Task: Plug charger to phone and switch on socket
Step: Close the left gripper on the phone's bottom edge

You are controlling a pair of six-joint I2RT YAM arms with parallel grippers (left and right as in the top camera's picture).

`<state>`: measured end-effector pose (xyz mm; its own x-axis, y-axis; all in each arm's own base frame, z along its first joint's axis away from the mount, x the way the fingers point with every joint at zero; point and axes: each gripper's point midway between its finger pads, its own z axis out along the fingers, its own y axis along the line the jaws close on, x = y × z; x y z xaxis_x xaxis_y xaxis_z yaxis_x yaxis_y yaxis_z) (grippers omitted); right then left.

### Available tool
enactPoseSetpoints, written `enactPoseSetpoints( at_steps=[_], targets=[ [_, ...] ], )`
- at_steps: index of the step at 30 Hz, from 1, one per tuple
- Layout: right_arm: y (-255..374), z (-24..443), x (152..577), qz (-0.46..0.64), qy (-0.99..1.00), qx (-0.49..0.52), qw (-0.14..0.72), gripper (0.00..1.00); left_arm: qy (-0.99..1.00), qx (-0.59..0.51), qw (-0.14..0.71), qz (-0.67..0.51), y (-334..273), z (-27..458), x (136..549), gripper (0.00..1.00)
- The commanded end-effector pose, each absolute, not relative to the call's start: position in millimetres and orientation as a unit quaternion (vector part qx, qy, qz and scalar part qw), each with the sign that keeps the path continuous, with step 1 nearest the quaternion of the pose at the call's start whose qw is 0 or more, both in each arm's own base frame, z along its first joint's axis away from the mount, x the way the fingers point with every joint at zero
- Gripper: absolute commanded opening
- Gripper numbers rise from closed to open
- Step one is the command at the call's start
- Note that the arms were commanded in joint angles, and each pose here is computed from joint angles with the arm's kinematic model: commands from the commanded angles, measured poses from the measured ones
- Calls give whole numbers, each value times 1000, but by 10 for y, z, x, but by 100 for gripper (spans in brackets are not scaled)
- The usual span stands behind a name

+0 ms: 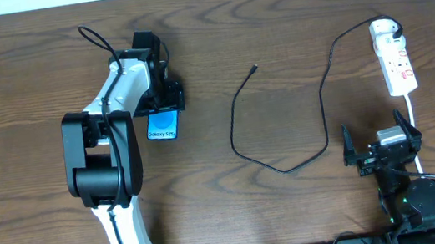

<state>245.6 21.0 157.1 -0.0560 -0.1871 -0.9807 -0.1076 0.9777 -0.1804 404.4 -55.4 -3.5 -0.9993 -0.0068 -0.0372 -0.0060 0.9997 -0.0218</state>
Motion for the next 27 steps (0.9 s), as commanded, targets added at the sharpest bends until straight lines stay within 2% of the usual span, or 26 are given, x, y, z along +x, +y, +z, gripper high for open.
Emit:
enactPoseSetpoints(
  at_steps=[1, 27],
  targets=[
    [246, 1564, 2451, -19, 726, -103, 680, 99, 999, -13, -30, -17, -574, -276, 3817, 85],
    [246, 1564, 2451, -19, 726, -103, 680, 99, 999, -6, -43, 8, -482, -272, 3749, 85]
  ],
)
